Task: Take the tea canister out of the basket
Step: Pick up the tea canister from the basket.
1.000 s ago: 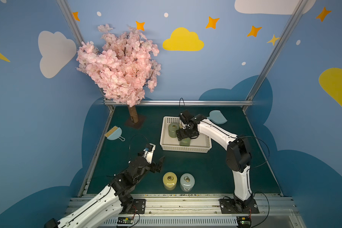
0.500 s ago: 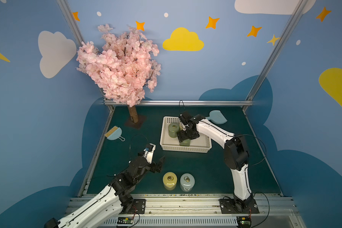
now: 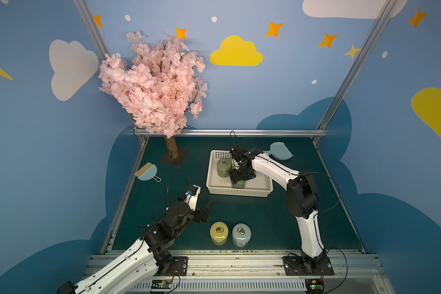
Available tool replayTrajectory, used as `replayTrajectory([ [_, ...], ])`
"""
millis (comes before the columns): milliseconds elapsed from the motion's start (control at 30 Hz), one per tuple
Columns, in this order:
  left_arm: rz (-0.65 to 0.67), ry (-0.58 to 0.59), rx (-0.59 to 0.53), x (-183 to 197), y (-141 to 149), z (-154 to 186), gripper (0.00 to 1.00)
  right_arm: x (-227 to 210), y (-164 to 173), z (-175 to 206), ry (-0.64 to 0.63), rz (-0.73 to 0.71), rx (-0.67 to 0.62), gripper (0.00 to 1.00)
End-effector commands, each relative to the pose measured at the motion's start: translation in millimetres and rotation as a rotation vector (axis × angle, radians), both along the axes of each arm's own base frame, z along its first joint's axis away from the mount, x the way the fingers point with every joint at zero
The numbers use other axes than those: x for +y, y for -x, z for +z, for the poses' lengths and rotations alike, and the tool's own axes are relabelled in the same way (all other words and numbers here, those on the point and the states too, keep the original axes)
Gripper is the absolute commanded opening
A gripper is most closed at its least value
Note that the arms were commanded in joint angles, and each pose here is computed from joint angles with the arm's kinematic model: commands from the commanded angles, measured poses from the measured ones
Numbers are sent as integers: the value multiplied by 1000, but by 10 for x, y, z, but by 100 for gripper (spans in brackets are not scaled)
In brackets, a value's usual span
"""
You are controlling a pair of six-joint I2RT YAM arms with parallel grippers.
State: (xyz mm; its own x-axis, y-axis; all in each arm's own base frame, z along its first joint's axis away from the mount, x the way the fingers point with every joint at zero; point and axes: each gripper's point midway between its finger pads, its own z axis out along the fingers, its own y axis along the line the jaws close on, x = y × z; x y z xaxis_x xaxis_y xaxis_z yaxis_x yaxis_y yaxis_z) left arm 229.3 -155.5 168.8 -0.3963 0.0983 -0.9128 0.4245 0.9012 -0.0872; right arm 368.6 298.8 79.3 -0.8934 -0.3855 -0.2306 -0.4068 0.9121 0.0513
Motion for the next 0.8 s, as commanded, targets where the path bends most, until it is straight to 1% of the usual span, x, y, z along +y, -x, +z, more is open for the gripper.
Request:
replayTrajectory([
  [0, 9, -15, -8, 27, -13, -26, 100, -25, -7, 4, 15, 7, 13, 69],
  [200, 9, -17, -7, 28, -14, -36, 100, -32, -6, 141, 14, 16, -10, 67],
  [500, 7, -19, -9, 25, -14, -38, 100, -58, -3, 525, -4, 27, -79, 66],
  [767, 10, -19, -10, 30, -16, -41, 100, -98, 41, 788, -14, 34, -122, 66],
])
